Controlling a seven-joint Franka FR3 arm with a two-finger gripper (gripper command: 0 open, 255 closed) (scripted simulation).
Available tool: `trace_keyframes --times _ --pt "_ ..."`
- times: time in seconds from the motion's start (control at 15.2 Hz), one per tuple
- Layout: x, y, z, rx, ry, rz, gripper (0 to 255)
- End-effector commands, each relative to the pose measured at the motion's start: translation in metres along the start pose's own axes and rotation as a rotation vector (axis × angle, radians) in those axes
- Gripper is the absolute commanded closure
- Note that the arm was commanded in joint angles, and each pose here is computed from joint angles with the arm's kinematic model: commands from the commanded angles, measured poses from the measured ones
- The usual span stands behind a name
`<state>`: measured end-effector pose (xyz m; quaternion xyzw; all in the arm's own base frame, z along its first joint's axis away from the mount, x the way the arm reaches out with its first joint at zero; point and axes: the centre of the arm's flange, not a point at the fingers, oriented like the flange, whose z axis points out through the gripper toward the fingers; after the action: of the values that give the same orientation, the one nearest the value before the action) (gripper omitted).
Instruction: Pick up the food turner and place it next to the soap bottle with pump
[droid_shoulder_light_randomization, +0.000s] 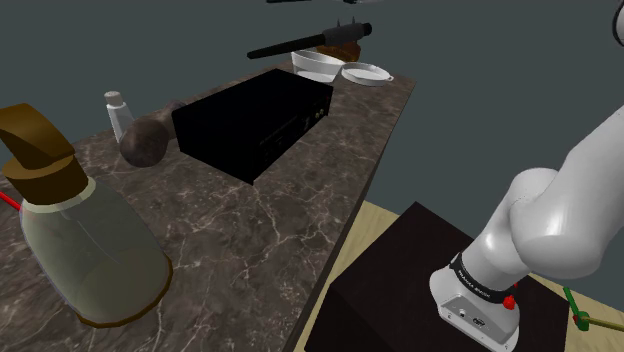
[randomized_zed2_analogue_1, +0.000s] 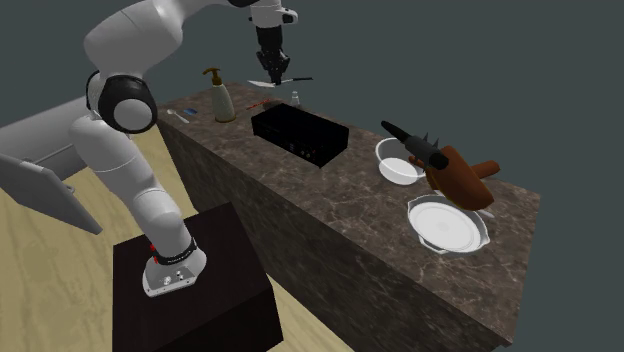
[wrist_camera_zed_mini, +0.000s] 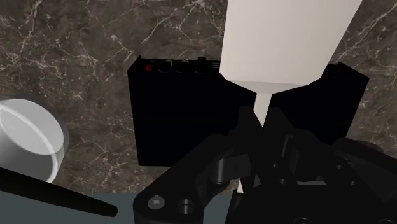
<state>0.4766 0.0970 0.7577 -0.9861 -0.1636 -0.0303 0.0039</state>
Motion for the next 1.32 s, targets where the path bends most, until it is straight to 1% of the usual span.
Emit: trace_keyframes --times 0.0,1.25 --pt "-0.003 -0.026 -0.001 -0.001 0.0 0.001 255" --pt "-0.036 -0.275 -0.003 -0.001 0.0 0.002 255"
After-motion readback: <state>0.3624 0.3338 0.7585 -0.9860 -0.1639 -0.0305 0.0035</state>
